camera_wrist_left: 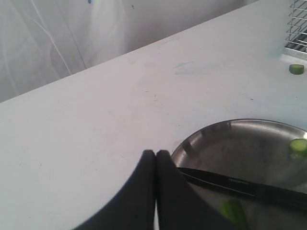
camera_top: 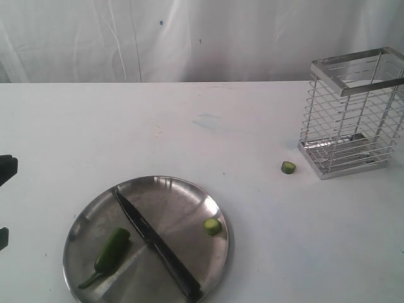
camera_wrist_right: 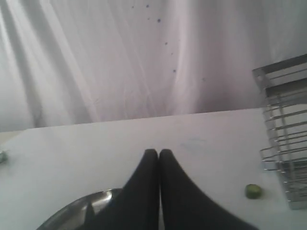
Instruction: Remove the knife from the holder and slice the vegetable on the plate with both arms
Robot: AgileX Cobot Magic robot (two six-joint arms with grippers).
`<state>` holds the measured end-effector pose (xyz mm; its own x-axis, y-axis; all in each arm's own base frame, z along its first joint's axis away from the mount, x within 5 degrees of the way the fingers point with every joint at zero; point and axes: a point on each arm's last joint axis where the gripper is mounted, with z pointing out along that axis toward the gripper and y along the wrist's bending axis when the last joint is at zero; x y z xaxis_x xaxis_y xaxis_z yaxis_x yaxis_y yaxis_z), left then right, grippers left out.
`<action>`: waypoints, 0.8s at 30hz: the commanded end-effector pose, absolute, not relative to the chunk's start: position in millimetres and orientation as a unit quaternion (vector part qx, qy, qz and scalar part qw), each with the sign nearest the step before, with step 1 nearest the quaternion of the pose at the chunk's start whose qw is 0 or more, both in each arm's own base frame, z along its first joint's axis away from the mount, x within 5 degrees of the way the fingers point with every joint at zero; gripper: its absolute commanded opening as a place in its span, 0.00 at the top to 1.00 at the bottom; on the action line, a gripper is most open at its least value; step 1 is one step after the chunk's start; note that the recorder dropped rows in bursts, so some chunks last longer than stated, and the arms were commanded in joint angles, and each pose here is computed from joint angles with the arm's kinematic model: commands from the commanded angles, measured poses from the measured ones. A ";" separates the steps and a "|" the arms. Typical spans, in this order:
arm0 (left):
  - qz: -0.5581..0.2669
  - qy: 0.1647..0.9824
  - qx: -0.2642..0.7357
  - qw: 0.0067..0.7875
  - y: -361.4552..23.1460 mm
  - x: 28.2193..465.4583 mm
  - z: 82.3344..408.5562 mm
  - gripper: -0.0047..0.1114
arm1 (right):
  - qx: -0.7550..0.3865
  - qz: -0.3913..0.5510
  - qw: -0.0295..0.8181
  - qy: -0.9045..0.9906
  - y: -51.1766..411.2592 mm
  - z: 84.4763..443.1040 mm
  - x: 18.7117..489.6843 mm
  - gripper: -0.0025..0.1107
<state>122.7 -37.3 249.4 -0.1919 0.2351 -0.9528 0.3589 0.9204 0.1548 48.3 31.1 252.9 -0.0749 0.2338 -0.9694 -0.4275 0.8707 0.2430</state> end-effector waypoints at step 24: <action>-0.055 0.770 0.186 0.608 -37.1 122.1 250.1 0.96 | -0.131 -0.165 0.632 0.746 -2.6 226.2 46.8 0.98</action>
<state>123.0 -36.4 249.3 -0.1937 0.2377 -0.9518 0.3497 0.9232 0.1594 46.0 8.1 234.8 -0.1061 -0.2903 -0.9511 -0.0680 0.9563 -0.2843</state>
